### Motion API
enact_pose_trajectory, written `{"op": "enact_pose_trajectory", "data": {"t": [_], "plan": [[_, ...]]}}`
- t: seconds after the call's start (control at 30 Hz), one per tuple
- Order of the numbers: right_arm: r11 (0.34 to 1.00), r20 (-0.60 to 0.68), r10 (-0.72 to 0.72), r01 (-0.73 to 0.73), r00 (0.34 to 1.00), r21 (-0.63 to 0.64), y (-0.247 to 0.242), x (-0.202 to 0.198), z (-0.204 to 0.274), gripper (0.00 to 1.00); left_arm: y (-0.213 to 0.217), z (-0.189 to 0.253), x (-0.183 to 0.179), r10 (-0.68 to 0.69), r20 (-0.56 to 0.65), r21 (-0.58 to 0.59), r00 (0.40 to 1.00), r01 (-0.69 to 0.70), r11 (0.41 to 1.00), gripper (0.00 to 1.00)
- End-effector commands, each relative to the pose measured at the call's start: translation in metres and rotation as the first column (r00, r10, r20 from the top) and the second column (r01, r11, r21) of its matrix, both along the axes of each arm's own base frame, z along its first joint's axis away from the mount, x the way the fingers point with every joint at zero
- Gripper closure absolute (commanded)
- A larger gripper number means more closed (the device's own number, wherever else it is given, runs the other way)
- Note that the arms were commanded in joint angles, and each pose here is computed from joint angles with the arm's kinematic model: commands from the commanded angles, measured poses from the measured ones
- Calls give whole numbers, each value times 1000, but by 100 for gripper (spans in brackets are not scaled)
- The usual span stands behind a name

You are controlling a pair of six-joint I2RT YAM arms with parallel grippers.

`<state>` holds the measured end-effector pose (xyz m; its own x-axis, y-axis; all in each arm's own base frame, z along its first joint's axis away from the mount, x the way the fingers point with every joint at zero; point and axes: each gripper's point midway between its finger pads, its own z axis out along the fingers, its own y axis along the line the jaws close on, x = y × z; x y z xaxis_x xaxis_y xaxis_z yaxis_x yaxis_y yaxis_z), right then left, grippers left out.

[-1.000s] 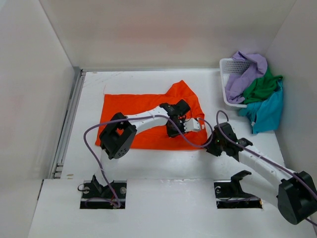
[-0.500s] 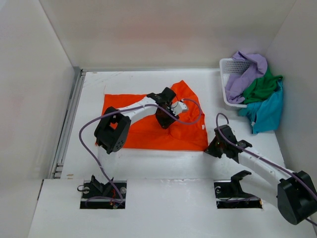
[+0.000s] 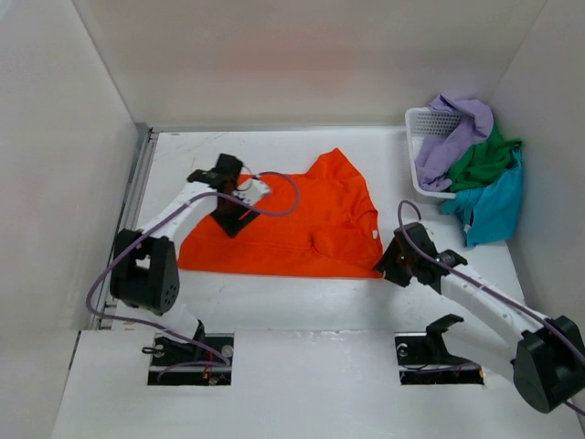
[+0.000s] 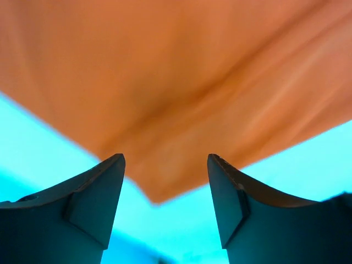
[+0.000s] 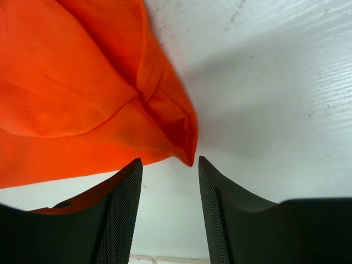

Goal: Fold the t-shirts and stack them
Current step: Fold the flattened tshirt in 1/3 of the way

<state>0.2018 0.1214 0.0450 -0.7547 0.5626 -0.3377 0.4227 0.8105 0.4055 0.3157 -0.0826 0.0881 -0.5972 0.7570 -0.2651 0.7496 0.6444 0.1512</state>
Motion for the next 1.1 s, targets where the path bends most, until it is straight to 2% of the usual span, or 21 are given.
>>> {"op": "enact_pose_trajectory", "data": {"t": [0.0, 0.1, 0.13, 0.2, 0.4, 0.5, 0.53, 0.57, 0.6, 0.63, 0.67, 0.7, 0.73, 0.83, 1.07], "plan": [[999, 14, 34, -34, 999, -11, 6, 16, 7, 50, 104, -16, -47, 104, -114, 183, 988, -82, 980, 38], [999, 1, 38, -38, 999, -16, 6, 16, 3, 50, 155, -31, -70, 267, -171, 217, 949, -228, 949, 40], [999, -6, 44, -44, 999, -15, 7, 15, 2, 50, 166, -36, -76, 316, -193, 217, 929, -274, 937, 49], [998, -26, 57, -57, 998, -13, 8, 13, -3, 50, 171, -32, -68, 374, -176, 174, 911, -345, 922, 41], [996, -64, 90, -89, 994, 19, 19, 13, -14, 56, 167, -43, -39, 392, -173, 180, 904, -362, 915, 43], [996, -61, 88, -86, 994, 22, 20, 16, -16, 67, 166, -58, -27, 389, -170, 211, 905, -353, 912, 42], [996, -65, 88, -87, 994, 22, 20, 16, -18, 75, 164, -69, -31, 392, -205, 226, 897, -346, 911, 45], [996, -73, 90, -88, 993, 22, 21, 16, -20, 86, 159, -78, -37, 392, -239, 226, 888, -342, 912, 51], [996, -77, 88, -87, 993, 21, 21, 15, -21, 92, 157, -81, -39, 395, -250, 222, 884, -344, 912, 55], [996, -77, 85, -83, 993, 23, 20, 14, -22, 97, 153, -83, -43, 390, -267, 214, 881, -340, 916, 65], [997, -73, 74, -72, 995, 31, 20, 12, -20, 100, 150, -84, -47, 389, -277, 208, 879, -340, 917, 76], [998, -68, 61, -58, 996, 39, 18, 8, -17, 100, 147, -82, -55, 384, -291, 200, 876, -337, 920, 91], [998, -69, 54, -51, 996, 42, 16, 6, -16, 100, 145, -78, -58, 381, -297, 191, 875, -337, 922, 95], [998, -89, 45, -42, 995, 41, 10, -9, -13, 100, 142, -61, -78, 368, -340, 171, 866, -328, 929, 100], [999, -144, 9, -4, 990, 39, -5, -48, -1, 100, 149, -33, -116, 367, -334, 186, 868, -321, 929, 99]]}}
